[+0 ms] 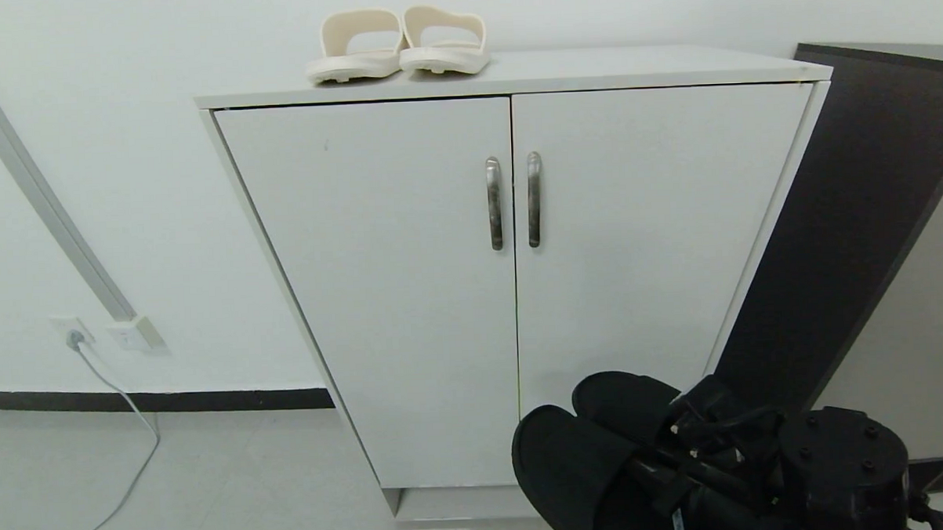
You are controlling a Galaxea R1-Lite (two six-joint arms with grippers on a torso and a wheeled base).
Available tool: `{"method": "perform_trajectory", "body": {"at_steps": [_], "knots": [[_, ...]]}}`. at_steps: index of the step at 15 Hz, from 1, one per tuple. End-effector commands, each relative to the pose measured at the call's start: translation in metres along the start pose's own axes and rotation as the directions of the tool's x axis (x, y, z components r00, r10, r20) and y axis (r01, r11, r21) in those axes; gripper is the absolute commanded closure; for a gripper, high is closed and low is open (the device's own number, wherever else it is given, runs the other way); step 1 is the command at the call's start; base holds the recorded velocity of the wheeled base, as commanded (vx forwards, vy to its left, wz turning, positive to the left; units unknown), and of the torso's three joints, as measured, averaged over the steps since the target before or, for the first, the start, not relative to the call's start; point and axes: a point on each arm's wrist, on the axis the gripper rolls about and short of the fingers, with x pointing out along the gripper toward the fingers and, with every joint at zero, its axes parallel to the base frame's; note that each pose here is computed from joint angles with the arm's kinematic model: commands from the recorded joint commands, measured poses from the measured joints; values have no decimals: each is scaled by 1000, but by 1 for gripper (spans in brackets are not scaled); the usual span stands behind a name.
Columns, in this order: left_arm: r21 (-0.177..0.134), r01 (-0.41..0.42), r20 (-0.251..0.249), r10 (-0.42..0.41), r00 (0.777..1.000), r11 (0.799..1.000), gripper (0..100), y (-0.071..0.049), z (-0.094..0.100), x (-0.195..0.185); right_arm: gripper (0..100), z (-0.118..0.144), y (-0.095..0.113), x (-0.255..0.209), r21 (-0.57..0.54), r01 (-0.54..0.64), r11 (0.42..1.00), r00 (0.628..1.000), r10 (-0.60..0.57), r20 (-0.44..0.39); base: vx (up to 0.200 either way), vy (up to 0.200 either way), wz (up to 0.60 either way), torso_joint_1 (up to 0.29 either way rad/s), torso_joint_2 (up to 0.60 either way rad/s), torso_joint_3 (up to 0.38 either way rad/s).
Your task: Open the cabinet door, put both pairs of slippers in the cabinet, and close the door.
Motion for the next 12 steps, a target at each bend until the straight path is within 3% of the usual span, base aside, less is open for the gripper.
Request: {"method": "perform_trajectory", "body": {"at_steps": [1, 3, 4, 5, 6, 7, 8, 9, 10, 12], "knots": [[3, 7, -19, -7, 1000, 1000, 0, 0, 0, 1, 100, -1, 0, 0, -1, 0, 1000, 1000, 0, -4, 0, 0, 0, 0, 0, 0], [5, 28, -69, -28, 997, 1000, 0, 0, 4, 6, 100, 1, 0, 0, 2, -1, 1000, 1000, 1, 10, 0, 0, 0, 0, 0, 0], [3, 31, -25, -31, 999, 1000, 0, 0, 32, 7, 100, 2, 0, 0, 5, -2, 1000, 1000, 2, 22, 0, 0, 0, 0, 0, 0], [-21, 42, 18, -42, 999, 999, 0, 0, 71, 12, 100, 1, 0, 0, 6, -6, 1000, 1000, 5, 27, 0, 0, 0, 0, 0, 0], [-17, 83, 1, -83, 997, 996, 0, -2, 93, 21, 100, 1, 0, -1, 3, -4, 1000, 1000, 4, 29, 0, 0, 0, 0, 0, 0], [13, 158, -75, -156, 985, 987, 0, -4, 104, 40, 100, 2, 0, 0, -1, -4, 1000, 999, 4, 35, 0, 0, 0, 0, 0, 0], [7, 208, -133, -206, 970, 978, 0, -5, 107, 56, 100, 3, 0, -1, 0, -2, 1000, 999, 2, 40, 0, 0, 0, 0, 0, 0], [-6, 263, -156, -261, 953, 965, 0, -7, 109, 70, 100, 4, 0, -2, 2, -4, 1000, 999, 4, 48, 0, 0, 0, 0, 0, 0], [-25, 336, -165, -335, 928, 942, 0, -10, 109, 83, 100, 4, 0, -2, 5, -5, 1000, 998, 4, 59, 0, 0, 0, 0, 0, 0], [-50, 398, -170, -401, 900, 916, 0, -15, 111, 99, 100, 4, 0, -2, 3, -6, 1000, 998, 6, 59, 0, 0, 0, 0, 0, 0]]}}
